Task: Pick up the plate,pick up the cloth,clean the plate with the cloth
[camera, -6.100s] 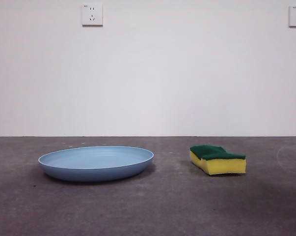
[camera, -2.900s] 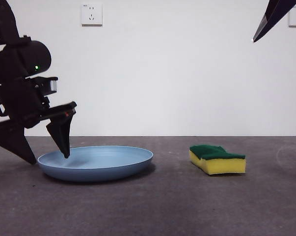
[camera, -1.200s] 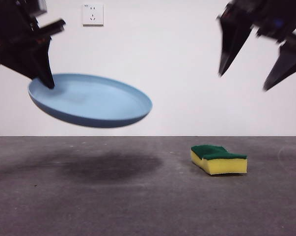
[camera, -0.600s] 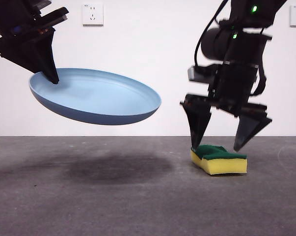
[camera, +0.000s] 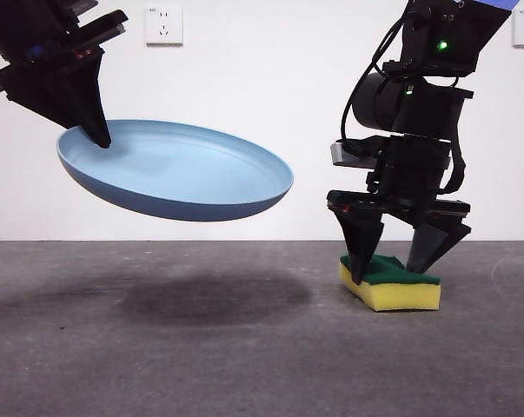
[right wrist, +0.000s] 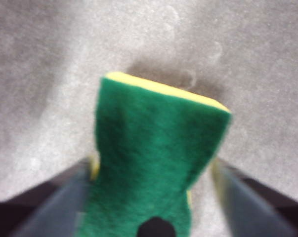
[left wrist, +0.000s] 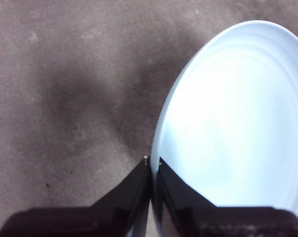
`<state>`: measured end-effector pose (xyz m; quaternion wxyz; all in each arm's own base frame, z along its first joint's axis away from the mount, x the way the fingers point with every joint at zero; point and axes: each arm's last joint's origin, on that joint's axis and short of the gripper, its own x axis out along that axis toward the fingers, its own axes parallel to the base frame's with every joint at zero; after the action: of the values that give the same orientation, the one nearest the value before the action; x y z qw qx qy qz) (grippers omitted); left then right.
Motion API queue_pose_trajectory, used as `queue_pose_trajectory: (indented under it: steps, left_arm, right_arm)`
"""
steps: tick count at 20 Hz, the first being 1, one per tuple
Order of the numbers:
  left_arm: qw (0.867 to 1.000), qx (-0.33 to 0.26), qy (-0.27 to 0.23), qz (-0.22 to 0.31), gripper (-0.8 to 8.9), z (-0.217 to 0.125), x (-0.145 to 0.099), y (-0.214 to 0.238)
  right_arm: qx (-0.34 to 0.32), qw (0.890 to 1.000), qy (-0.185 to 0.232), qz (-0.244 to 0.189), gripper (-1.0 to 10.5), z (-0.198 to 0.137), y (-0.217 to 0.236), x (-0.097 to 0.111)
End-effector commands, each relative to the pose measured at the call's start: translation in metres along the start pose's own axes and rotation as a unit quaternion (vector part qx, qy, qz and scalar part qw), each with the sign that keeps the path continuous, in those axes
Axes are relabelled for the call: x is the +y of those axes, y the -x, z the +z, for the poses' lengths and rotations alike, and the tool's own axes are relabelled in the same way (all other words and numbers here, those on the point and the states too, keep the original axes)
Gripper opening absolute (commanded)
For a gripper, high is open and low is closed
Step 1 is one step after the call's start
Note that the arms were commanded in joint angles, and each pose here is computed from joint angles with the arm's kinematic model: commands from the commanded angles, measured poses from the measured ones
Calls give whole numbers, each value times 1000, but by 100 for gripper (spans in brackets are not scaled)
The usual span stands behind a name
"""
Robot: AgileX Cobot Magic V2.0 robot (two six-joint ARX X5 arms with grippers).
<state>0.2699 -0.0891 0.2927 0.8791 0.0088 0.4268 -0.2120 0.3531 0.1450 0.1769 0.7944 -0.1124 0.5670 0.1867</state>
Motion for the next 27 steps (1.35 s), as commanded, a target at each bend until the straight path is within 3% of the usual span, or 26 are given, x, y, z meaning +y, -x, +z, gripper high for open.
queue_pose_trajectory:
  steps: [1, 5, 9, 12, 16, 20, 24, 27]
  left_arm:
    - [1000, 4, -5, -1, -8, -2, 0, -3]
    - [1000, 5, -5, -1, -8, -2, 0, -3]
    - [1000, 2, -5, 6, -8, -2, 0, -3]
    - [1000, -6, -6, 29, -8, 0, 2, -7]
    - [1000, -14, -6, 25, -8, 3, 0, -11]
    - [1000, -24, -1, 1, -8, 5, -9, -12]
    - [997, -15, -8, -71, -8, 3, -21, -13]
    - [994, -5, -8, -107, -8, 2, -24, -13]
  right_arm:
    - [8, 1000, 2, -1, 207, -1, -4, 0]
    - [13, 1000, 2, 3, -16, -2, -4, 1]
    - [10, 1000, -5, 3, -16, -2, 2, 1]
    - [-46, 997, -12, 52, -17, 1, 43, 8]
    - [-151, 980, 3, 131, -17, -6, 124, 29]
    - [-213, 963, 55, 158, -17, -14, 160, 70]
    - [-221, 966, 80, 105, -17, -12, 148, 104]
    - [-219, 969, 83, 75, -17, -7, 133, 113]
